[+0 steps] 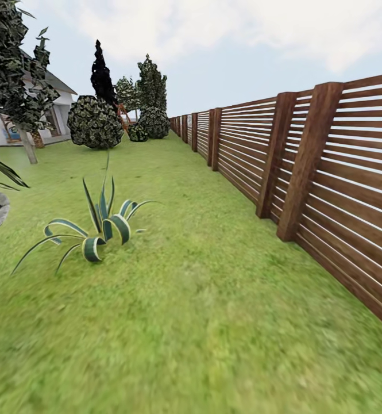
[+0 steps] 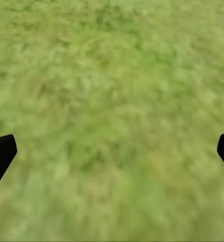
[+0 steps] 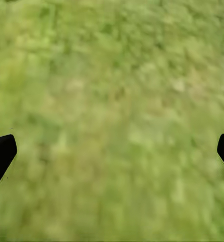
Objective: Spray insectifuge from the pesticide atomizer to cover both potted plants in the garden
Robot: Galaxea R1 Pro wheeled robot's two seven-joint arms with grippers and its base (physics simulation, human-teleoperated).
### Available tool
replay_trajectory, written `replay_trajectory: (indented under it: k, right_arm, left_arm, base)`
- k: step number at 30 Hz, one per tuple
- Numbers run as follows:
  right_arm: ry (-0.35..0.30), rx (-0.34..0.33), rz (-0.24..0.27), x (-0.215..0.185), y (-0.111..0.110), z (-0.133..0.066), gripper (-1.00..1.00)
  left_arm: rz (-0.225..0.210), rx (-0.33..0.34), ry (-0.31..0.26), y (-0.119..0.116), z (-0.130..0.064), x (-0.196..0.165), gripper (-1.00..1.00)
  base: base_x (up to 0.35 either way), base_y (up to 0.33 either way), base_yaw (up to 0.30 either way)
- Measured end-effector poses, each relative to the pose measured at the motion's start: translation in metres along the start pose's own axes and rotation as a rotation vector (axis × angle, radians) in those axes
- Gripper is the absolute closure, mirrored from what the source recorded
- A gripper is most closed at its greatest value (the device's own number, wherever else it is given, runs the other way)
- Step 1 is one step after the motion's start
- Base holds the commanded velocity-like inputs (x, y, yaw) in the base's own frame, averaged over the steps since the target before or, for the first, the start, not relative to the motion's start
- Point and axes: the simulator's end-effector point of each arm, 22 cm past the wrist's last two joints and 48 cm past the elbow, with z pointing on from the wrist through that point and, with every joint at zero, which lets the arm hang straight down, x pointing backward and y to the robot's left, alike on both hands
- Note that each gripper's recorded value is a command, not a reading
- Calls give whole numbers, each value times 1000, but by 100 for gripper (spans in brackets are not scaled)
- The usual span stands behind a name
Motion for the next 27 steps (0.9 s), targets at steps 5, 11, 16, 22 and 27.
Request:
replay_trajectory:
  k: [5,11,16,22,27]
  right_arm:
    - [0,0,0,0,0,0,-100]
    - [0,0,0,0,0,0,-100]
    - [0,-1,0,0,1,0,-100]
    - [0,-2,-1,0,1,0,-100]
    - [0,-3,-1,0,1,0,-100]
  left_arm:
    - [0,0,-1,0,0,0,-100]
    - [1,1,0,0,0,0,-100]
    - [1,1,0,0,0,0,-100]
    - [1,1,0,0,0,0,-100]
    - [1,1,0,0,0,0,-100]
  base:
    - [338,0,0]
    - [338,-9,0]
    - [333,-115,0]
    - [324,-163,0]
    - [323,-167,0]
